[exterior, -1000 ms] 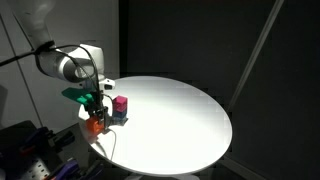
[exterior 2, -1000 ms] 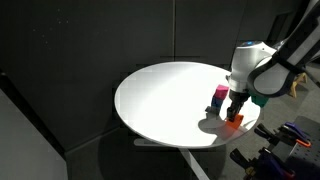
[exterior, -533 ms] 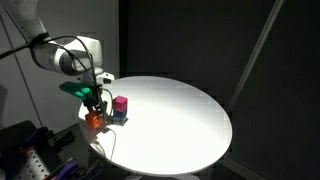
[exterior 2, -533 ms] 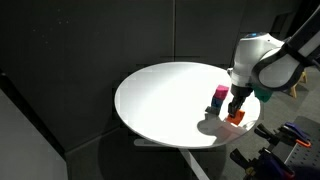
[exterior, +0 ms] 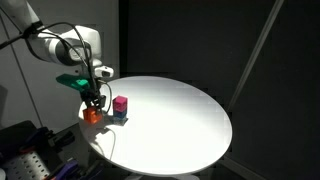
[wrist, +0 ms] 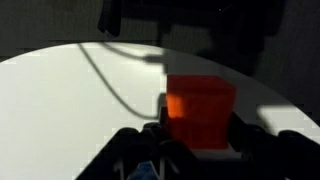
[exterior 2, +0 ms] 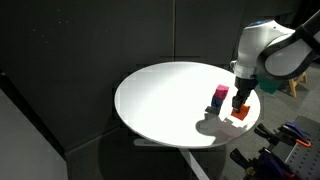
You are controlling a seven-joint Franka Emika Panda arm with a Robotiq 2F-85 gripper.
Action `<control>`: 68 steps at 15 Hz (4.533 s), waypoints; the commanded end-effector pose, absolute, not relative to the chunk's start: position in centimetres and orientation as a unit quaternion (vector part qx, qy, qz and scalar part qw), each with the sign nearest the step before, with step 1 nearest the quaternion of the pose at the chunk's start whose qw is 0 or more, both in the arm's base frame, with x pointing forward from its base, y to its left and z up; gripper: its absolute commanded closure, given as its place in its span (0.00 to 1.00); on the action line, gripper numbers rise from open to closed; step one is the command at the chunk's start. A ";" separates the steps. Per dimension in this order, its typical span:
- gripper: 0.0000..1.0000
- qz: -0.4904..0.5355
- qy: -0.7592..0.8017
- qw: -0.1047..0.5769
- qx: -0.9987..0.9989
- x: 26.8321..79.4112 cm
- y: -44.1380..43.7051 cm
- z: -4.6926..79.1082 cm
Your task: Stack the purple toy block on top of the other stacked toy blocks
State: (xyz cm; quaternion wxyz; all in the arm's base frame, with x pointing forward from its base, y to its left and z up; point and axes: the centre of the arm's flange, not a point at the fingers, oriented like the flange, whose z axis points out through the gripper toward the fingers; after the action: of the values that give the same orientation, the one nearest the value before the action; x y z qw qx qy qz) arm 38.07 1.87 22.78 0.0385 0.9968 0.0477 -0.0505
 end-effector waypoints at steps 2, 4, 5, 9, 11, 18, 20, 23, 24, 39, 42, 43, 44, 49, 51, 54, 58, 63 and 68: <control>0.70 -0.050 0.034 0.041 0.997 37.3 1.7 25.8; 0.70 -0.051 0.032 0.042 0.997 37.2 1.6 26.5; 0.70 -0.052 0.029 0.044 0.997 37.1 1.5 26.8; 0.70 -0.053 0.021 0.046 0.997 37.0 1.1 28.4; 0.70 -0.046 0.020 0.044 0.998 37.0 1.0 29.3; 0.70 -0.009 0.000 0.035 0.999 38.1 0.1 31.7; 0.70 -0.004 -0.009 0.033 0.999 38.6 -0.5 32.2; 0.70 0.002 -0.014 0.037 0.999 39.6 -1.5 32.8; 0.70 0.005 -0.014 0.039 0.999 39.9 -1.7 33.0; 0.70 0.017 0.070 0.067 0.995 42.6 -2.5 34.2; 0.70 0.012 0.078 0.068 0.995 42.8 -2.5 33.9; 0.70 0.011 0.079 0.068 0.994 42.8 -2.5 33.8; 0.70 0.010 0.082 0.068 0.994 42.9 -2.5 33.7; 0.70 0.010 0.083 0.067 0.994 43.1 -2.5 33.5; 0.45 0.011 0.073 0.066 0.995 42.4 -2.2 33.0; 0.45 0.010 0.073 0.065 0.995 42.4 -2.2 32.9; 0.45 0.010 0.073 0.065 0.995 42.5 -2.2 32.9; 0.70 0.010 0.073 0.065 0.995 42.5 -2.2 32.9; 0.70 0.034 0.085 0.056 0.994 42.6 -2.2 33.8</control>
State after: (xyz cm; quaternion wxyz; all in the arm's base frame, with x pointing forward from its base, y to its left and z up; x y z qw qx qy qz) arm 42.56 -1.97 32.91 0.0645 0.9949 0.0748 0.0182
